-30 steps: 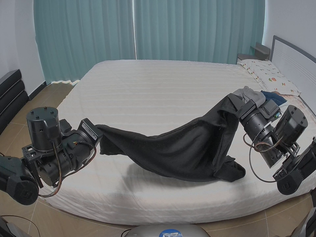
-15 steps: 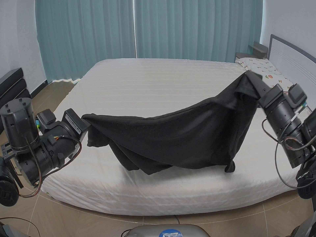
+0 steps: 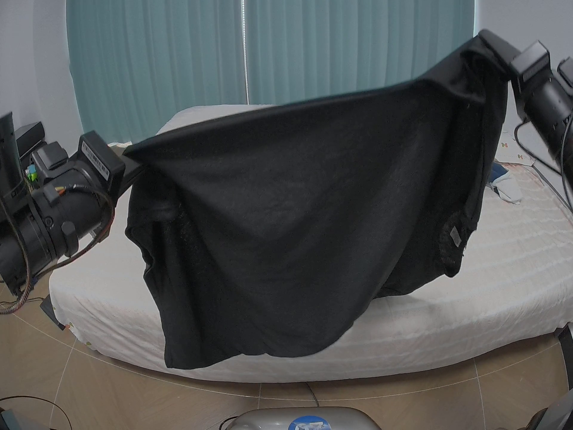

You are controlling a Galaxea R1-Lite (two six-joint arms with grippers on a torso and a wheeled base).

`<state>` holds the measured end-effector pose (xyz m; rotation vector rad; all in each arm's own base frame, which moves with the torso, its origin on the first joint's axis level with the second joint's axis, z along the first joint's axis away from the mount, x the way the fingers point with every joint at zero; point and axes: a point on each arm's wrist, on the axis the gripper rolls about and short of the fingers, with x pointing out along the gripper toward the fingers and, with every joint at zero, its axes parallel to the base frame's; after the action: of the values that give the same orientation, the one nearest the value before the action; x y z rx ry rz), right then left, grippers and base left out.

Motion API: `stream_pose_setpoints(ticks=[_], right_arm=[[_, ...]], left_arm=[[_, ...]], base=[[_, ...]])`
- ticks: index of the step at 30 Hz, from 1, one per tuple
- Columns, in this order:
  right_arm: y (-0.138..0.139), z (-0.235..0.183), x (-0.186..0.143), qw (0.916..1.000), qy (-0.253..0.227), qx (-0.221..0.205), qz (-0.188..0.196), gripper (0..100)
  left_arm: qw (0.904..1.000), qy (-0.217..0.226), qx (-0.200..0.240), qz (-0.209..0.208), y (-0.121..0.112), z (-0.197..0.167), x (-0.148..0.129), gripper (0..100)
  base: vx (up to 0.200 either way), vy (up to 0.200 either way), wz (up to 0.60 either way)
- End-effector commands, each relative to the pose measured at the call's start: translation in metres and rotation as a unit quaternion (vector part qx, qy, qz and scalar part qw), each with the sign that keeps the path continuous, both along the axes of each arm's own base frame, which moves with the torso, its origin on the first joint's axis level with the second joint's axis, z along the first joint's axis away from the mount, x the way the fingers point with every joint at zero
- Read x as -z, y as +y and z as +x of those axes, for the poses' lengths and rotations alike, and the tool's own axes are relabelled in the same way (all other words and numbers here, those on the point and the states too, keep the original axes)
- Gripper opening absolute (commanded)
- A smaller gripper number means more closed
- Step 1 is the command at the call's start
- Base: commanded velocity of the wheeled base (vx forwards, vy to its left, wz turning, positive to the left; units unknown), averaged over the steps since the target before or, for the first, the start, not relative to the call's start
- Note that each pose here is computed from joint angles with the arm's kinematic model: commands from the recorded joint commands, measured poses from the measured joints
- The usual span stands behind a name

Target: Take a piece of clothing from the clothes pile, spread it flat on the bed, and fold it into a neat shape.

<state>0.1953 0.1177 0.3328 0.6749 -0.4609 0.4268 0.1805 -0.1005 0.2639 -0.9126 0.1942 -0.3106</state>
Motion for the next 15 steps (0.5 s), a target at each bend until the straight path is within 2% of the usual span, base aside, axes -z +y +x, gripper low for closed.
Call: stream_pose_setpoints(ticks=[1,7,15], right_arm=[[-0.003,0.053,-0.031,0.9977,0.022,0.062,-0.016,0],[0.006,0.127,0.001,0.9926,0.063,0.099,-0.033,0],[0.012,0.162,0.024,0.9892,0.085,0.113,-0.040,0]], left_arm=[[0.9993,0.022,-0.027,0.013,-0.011,0.045,-0.010,0],[0.9964,0.057,-0.056,0.027,-0.013,0.089,0.009,0],[0.9935,0.085,-0.066,0.038,-0.019,0.117,0.030,0]], base=[[0.000,0.000,0.00],[0.000,0.000,0.00],[0.000,0.000,0.00]])
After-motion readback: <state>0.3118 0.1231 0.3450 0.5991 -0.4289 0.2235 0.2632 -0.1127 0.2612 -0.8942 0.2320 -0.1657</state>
